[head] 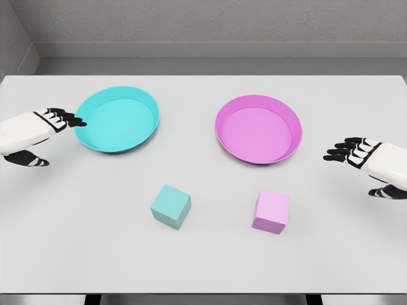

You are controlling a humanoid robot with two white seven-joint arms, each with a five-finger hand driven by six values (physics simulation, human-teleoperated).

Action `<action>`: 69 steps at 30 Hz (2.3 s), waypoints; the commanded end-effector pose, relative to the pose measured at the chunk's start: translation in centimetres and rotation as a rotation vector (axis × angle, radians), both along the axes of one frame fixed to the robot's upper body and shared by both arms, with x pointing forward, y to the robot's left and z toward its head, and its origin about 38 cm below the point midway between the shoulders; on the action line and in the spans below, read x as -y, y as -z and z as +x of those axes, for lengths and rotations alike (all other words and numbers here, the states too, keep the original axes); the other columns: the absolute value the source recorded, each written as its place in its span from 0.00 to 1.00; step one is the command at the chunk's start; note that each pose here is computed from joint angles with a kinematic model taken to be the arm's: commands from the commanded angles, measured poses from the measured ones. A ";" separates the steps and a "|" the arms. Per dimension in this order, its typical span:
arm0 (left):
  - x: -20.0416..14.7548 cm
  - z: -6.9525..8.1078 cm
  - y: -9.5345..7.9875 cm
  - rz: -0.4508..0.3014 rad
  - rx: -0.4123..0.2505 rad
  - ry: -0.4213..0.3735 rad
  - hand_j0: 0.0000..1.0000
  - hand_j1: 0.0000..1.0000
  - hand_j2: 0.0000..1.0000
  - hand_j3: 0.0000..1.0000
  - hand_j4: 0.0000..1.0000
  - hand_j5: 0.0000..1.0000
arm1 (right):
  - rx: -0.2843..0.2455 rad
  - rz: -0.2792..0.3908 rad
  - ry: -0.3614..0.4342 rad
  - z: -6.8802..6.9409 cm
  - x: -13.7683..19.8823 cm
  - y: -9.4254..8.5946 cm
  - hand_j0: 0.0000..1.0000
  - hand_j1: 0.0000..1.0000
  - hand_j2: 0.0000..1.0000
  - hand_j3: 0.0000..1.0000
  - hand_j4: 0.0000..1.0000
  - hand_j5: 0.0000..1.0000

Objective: Place the blocks in the corresponding plates according to their colors

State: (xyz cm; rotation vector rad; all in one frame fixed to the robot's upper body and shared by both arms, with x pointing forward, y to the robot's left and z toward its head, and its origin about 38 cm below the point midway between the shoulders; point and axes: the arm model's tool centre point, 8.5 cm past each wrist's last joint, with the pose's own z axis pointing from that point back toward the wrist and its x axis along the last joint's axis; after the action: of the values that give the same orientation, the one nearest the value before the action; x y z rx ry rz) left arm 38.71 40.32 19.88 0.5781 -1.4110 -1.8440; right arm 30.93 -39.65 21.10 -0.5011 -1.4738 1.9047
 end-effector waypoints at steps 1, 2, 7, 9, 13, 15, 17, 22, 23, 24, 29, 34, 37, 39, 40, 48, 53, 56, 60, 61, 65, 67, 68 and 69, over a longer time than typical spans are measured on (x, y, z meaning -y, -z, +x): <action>-0.1 0.0 -0.2 -0.001 0.003 -0.002 1.00 1.00 1.00 1.00 1.00 1.00 | -0.001 0.003 0.001 0.0 0.0 -0.1 1.00 1.00 1.00 1.00 1.00 1.00; -0.1 0.0 -0.2 -0.001 0.002 -0.002 1.00 1.00 1.00 1.00 1.00 1.00 | 0.000 0.003 0.001 0.0 0.0 -0.1 1.00 1.00 1.00 1.00 1.00 1.00; 4.4 -2.9 0.6 0.000 -0.004 0.142 1.00 1.00 1.00 1.00 1.00 1.00 | 0.015 0.007 0.002 0.3 0.0 -0.6 1.00 1.00 1.00 1.00 1.00 1.00; 6.5 -3.8 -0.1 0.015 0.023 0.213 1.00 1.00 1.00 1.00 1.00 1.00 | 0.043 -0.012 -0.008 1.1 -0.2 -1.9 1.00 1.00 1.00 1.00 1.00 1.00; 8.3 -4.1 -0.1 -0.019 0.038 0.252 1.00 1.00 1.00 1.00 1.00 1.00 | 0.023 -0.103 -0.030 2.2 -0.5 -3.1 1.00 1.00 1.00 1.00 1.00 1.00; 9.9 -4.3 0.7 -0.060 0.033 0.277 1.00 1.00 1.00 1.00 1.00 1.00 | -0.042 -0.145 -0.091 2.7 -2.4 -1.7 1.00 1.00 1.00 1.00 1.00 1.00; 11.5 -4.6 1.6 -0.049 0.032 0.312 1.00 1.00 1.00 1.00 1.00 1.00 | -0.101 -0.163 -0.173 3.1 -5.2 0.1 1.00 1.00 1.00 1.00 1.00 1.00; 13.8 -4.9 3.0 -0.080 0.026 0.344 1.00 1.00 1.00 1.00 1.00 1.00 | -0.189 -0.207 -0.314 3.5 -10.1 2.6 1.00 1.00 1.00 1.00 1.00 1.00; 14.7 -5.2 3.6 -0.091 0.010 0.364 1.00 1.00 1.00 1.00 1.00 1.00 | -0.201 -0.201 -0.352 3.5 -11.5 3.2 1.00 1.00 1.00 1.00 1.00 1.00; 15.8 -5.1 3.8 -0.093 0.015 0.387 1.00 1.00 1.00 1.00 1.00 1.00 | -0.209 -0.196 -0.383 3.5 -12.7 3.7 1.00 1.00 1.00 1.00 1.00 1.00; 17.5 -5.7 5.0 -0.106 -0.009 0.423 1.00 1.00 1.00 1.00 1.00 1.00 | -0.231 -0.199 -0.441 3.1 -14.5 4.6 1.00 1.00 1.00 1.00 1.00 1.00; 19.1 -6.4 5.9 -0.131 -0.035 0.457 1.00 1.00 1.00 1.00 1.00 1.00 | -0.232 -0.197 -0.441 3.1 -14.5 4.6 1.00 1.00 1.00 1.00 1.00 1.00; 19.4 -6.4 6.2 -0.122 -0.029 0.460 1.00 1.00 1.00 1.00 1.00 1.00 | -0.238 -0.200 -0.445 3.0 -14.6 4.8 1.00 1.00 1.00 1.00 1.00 1.00; 19.7 -6.4 6.2 -0.107 -0.019 0.463 1.00 1.00 1.00 1.00 1.00 1.00 | -0.239 -0.200 -0.445 3.0 -14.6 4.9 1.00 1.00 1.00 1.00 1.00 1.00; 19.6 -6.3 6.2 -0.102 -0.017 0.463 1.00 1.00 1.00 1.00 1.00 1.00 | -0.239 -0.200 -0.445 3.0 -14.6 4.9 1.00 1.00 1.00 1.00 1.00 1.00; 20.4 -6.1 6.5 -0.036 0.009 0.491 1.00 1.00 1.00 1.00 1.00 1.00 | -0.214 -0.208 -0.442 3.5 -14.6 4.0 0.57 0.57 0.57 0.57 0.57 0.57; 20.8 -6.2 6.6 -0.020 0.012 0.508 1.00 1.00 1.00 1.00 1.00 1.00 | -0.213 -0.209 -0.441 3.5 -14.5 4.0 0.56 0.56 0.56 0.56 0.56 0.56; 20.9 -6.3 6.7 -0.019 0.006 0.510 1.00 1.00 1.00 1.00 1.00 1.00 | -0.187 -0.210 -0.434 4.1 -14.4 3.0 0.56 0.56 0.56 0.56 0.56 0.56; 20.8 -6.3 6.9 -0.008 -0.003 0.511 1.00 1.00 1.00 1.00 1.00 1.00 | -0.165 -0.207 -0.434 4.6 -14.6 2.2 0.56 0.56 0.56 0.56 0.56 0.56; 20.7 -6.4 7.0 0.000 -0.009 0.511 1.00 1.00 1.00 1.00 1.00 1.00 | -0.161 -0.207 -0.434 4.6 -14.6 2.0 0.56 0.56 0.56 0.56 0.56 0.56; 20.7 -6.5 7.1 0.003 -0.014 0.514 0.91 0.91 0.91 0.91 0.91 0.91 | -0.155 -0.180 -0.437 4.9 -14.8 1.2 0.56 0.56 0.56 0.56 0.56 0.56; 20.6 -6.4 7.0 0.009 -0.013 0.513 0.78 0.78 0.78 0.78 0.78 0.78 | -0.138 -0.176 -0.437 5.3 -14.9 0.5 0.56 0.56 0.56 0.56 0.56 0.56; 20.6 -6.4 7.0 0.009 -0.014 0.514 0.72 0.72 0.72 0.72 0.72 0.72 | -0.134 -0.175 -0.438 5.3 -15.0 0.4 0.56 0.56 0.56 0.56 0.56 0.56; 20.6 -6.4 7.0 0.011 -0.015 0.514 0.70 0.70 0.70 0.70 0.70 0.70 | -0.126 -0.176 -0.438 5.5 -15.0 0.0 0.56 0.56 0.56 0.56 0.56 0.56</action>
State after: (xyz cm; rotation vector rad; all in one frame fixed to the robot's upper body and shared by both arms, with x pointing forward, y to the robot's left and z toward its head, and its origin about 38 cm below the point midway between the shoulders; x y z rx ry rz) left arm 32.31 19.69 12.92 0.2143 -1.6604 -2.2289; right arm 36.45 -24.70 21.08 -0.1451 -1.4163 2.3850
